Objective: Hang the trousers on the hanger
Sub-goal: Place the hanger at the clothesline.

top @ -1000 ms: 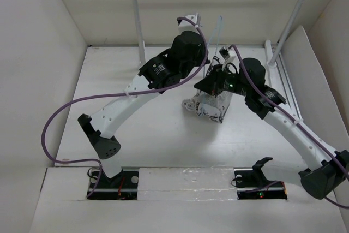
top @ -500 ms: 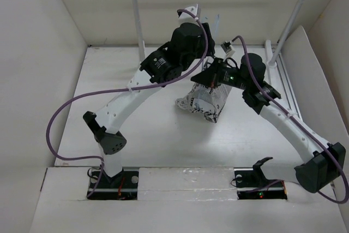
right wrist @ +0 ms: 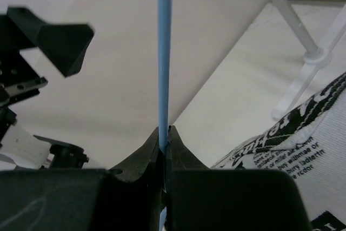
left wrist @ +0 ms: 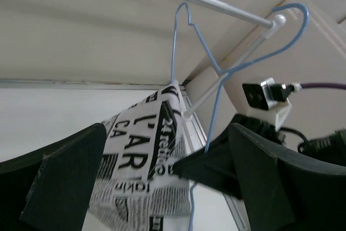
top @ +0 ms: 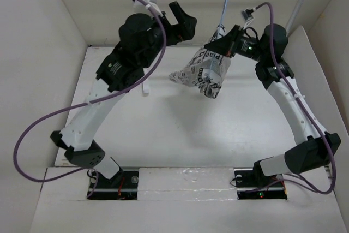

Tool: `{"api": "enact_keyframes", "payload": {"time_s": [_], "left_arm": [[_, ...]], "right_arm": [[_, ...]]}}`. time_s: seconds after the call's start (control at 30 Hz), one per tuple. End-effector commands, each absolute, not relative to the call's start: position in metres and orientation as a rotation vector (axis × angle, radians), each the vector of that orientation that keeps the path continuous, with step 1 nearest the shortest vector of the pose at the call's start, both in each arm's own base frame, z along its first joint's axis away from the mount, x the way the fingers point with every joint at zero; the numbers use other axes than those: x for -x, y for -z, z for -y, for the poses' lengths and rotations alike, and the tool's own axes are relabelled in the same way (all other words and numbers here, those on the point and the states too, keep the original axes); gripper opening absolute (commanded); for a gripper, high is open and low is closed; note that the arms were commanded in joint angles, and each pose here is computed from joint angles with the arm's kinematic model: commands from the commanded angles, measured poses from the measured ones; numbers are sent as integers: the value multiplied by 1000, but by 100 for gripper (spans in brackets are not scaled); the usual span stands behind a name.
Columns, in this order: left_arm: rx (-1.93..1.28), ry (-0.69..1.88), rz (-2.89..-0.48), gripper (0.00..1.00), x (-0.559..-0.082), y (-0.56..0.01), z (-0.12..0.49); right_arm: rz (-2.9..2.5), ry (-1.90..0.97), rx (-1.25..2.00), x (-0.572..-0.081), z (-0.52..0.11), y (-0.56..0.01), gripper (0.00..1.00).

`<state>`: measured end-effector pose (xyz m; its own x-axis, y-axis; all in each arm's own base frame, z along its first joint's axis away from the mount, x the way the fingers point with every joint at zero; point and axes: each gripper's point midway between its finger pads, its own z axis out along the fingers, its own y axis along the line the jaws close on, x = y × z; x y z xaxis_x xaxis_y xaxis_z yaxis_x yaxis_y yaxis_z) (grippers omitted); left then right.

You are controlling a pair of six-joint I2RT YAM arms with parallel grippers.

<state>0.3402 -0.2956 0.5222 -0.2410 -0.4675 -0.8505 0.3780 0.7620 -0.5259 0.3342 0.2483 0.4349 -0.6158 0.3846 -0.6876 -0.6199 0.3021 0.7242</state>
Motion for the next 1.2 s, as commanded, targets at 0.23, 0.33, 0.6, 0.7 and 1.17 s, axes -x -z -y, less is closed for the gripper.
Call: {"api": "enact_keyframes", "payload": {"time_s": [0.23,0.33,0.6,0.7,1.17], "left_arm": [[71,846,-1729,91,-306,-463,280],[74,851,-1766,91,-300,-439,277],[81,832,-1839,91,-293,-402,273],[85,831,-1870,92,-290,-386,272],[115,793,-1944,99,-288,-350,269]], "right_arm": [[-1463,-1373,239,-406,-183,-508,0],[-1471,-1350,190,-429,-167,-503,0],[-1478,-1325,91,-481,-137,-486,0],[-1492,-1314,47,-499,-123,-474,0],[-1628,-1145,-96,-516,-73,-406,61]]}}
